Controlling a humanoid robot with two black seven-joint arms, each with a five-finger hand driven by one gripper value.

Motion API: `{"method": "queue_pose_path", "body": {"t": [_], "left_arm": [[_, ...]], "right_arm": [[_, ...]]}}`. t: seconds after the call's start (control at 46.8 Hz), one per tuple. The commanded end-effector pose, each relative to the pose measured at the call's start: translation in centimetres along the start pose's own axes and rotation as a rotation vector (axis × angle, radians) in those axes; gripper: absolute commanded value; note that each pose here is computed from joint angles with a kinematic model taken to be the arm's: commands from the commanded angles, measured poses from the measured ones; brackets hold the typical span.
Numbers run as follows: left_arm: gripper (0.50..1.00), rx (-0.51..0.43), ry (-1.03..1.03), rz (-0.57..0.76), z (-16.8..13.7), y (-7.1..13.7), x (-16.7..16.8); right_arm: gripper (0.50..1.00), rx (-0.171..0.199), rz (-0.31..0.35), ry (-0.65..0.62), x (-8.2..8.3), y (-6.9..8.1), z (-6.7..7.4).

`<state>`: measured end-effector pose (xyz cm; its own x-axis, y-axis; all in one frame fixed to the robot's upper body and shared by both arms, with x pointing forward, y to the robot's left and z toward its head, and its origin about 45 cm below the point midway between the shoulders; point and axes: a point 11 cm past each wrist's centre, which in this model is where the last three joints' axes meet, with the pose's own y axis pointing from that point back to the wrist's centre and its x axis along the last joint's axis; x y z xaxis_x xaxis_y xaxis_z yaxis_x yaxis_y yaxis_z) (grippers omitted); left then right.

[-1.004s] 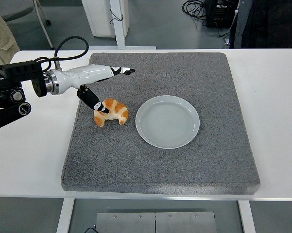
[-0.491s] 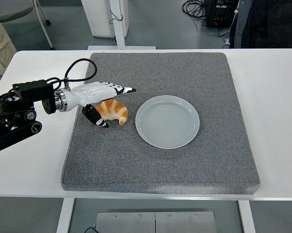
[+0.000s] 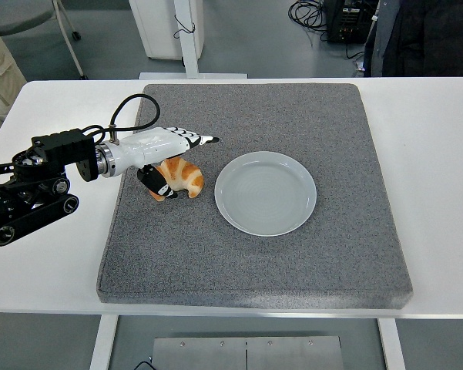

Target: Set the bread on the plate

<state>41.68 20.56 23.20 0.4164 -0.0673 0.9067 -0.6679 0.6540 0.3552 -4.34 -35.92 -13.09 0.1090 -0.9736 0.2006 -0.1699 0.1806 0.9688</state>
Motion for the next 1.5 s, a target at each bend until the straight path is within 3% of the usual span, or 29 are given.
{"method": "queue_pose_path", "body": {"t": [0.0,0.15,0.256,0.342,0.427,0.47,0.556,0.897,1.474], "left_arm": [[0.983,0.003,0.002,0.001,-0.1,-0.2,-0.2],[0.949,0.016,0.006,0.002,-0.5,-0.2,-0.4],[0.848,0.023,0.005,0.017,-0.7,-0.5,-0.5],[0.725,0.023,0.007,0.014,-0.6,-0.7,-0.8],[0.654,0.025,0.009,0.012,-0.7,-0.7,-0.9],[0.586,0.024,0.004,0.011,-0.7,-0.7,-0.9],[0.500,0.026,-0.004,0.010,-0.8,-0.7,-0.9],[0.500,0.021,-0.020,0.032,-0.8,-0.6,0.5],[0.500,0.013,-0.157,0.186,0.0,0.2,11.8]], "right_arm": [[1.000,0.000,0.000,0.000,0.0,0.0,0.0],[1.000,0.000,0.000,0.000,0.0,0.0,0.0],[1.000,0.000,0.000,0.000,0.0,0.0,0.0],[1.000,0.000,0.000,0.000,0.0,0.0,0.0],[1.000,0.000,0.000,0.000,0.0,0.0,0.0],[1.000,0.000,0.000,0.000,0.0,0.0,0.0],[1.000,0.000,0.000,0.000,0.0,0.0,0.0],[1.000,0.000,0.000,0.000,0.0,0.0,0.0],[1.000,0.000,0.000,0.000,0.0,0.0,0.0]]}}
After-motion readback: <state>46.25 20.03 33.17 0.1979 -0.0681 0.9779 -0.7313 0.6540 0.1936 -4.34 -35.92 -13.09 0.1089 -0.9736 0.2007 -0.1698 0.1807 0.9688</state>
